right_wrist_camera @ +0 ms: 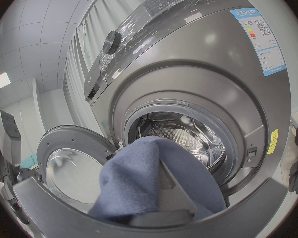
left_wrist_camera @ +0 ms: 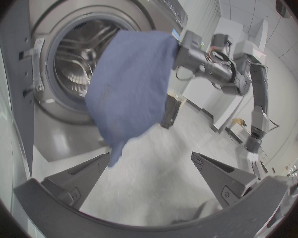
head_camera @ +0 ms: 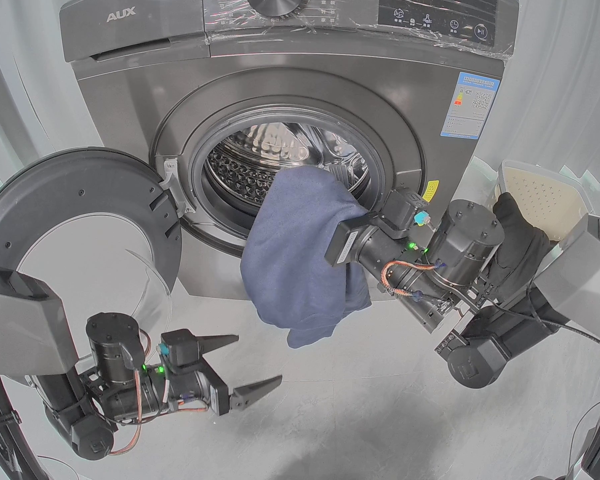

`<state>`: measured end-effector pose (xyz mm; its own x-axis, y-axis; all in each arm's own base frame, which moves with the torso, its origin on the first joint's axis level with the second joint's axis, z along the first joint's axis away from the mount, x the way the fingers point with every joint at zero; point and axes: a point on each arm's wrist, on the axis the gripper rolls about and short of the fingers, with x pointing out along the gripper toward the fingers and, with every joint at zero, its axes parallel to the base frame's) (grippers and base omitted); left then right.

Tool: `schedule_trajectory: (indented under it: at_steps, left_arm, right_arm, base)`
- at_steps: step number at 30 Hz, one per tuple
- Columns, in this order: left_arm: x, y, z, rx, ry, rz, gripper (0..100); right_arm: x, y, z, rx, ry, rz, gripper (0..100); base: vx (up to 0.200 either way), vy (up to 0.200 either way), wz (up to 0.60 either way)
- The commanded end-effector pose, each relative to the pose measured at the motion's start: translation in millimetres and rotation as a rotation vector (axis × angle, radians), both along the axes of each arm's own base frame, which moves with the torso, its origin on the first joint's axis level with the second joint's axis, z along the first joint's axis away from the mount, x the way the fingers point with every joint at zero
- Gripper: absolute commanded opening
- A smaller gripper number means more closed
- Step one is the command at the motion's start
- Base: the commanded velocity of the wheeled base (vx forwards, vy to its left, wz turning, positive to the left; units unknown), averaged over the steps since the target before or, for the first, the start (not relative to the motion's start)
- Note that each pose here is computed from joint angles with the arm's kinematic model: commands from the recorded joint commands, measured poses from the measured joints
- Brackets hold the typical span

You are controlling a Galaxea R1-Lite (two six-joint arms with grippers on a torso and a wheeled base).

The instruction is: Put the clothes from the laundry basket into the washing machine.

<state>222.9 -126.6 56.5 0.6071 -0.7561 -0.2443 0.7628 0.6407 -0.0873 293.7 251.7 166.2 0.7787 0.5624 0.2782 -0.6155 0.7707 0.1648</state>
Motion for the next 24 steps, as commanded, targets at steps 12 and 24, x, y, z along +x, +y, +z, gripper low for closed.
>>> schedule_trajectory:
  at_steps: [12,24]
  left_arm:
    - [51,-41,16,-0.117,-0.144,0.005,100]
    - [70,-65,0,-0.123,-0.151,0.001,100]
  right_arm:
    - [-12,23,-20,-0.035,0.042,0.064,0]
    - [-19,30,-20,-0.031,0.043,0.086,0]
  base:
    - [0.0,0.0,0.0]
    - [0.0,0.0,0.0]
